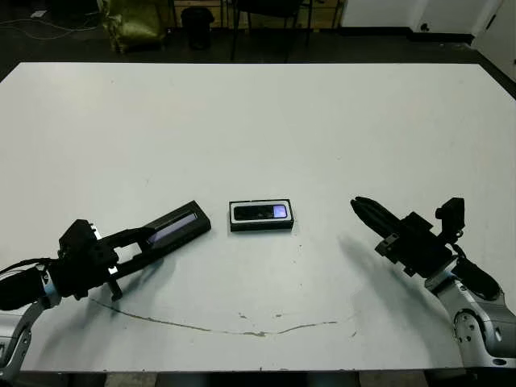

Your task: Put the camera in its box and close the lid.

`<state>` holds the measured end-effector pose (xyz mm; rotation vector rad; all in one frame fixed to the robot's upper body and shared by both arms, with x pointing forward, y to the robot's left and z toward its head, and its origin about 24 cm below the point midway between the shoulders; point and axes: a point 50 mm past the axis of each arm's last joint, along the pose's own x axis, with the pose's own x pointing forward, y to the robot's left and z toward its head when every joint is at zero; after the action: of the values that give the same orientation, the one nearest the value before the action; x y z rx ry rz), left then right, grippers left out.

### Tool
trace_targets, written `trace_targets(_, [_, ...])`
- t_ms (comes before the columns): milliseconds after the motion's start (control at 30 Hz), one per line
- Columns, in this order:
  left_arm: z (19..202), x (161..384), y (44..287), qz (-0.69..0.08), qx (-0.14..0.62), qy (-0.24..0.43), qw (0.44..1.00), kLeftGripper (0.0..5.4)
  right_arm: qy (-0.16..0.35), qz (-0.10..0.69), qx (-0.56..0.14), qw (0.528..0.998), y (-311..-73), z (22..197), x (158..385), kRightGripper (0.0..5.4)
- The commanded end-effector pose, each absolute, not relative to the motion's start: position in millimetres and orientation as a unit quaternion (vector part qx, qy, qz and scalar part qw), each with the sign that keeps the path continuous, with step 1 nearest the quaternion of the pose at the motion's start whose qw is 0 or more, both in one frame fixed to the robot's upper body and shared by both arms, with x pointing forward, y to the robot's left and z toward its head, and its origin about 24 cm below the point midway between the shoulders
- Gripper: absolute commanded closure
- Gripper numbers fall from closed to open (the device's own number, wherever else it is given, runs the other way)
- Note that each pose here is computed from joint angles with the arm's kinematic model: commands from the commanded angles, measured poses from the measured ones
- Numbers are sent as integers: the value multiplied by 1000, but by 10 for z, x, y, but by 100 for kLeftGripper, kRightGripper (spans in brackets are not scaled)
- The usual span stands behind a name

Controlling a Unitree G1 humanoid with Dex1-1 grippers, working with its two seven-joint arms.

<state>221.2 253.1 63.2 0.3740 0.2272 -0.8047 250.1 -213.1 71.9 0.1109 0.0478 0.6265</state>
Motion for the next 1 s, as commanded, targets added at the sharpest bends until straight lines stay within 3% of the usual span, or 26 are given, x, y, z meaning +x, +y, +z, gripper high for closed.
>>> trace_targets(33, [462,2123,2571,-378,179,175,891,516,33,301,44,952,-2179,699,2494,540])
trace_targets(100, [463,2118,2560,-374,189,179,890,539,38,299,46,952,-2177,702,2491,540])
trace_targets(567, [604,2134,2472,-405,206,166,875,539,41,300,52,952,-2174,689,2489,540])
trace_targets(733, [948,2082,2317,-466,151,92,867,517,39,306,51,950,-2172,676,2496,540])
trace_targets(867, [1338,1950,2200,-475,174,9,862,430,37,312,55,948,-2174,661,2507,540])
trace_targets(1000, [1610,1812,2202,-450,185,-73,871,332,36,312,51,948,-2178,656,2507,540])
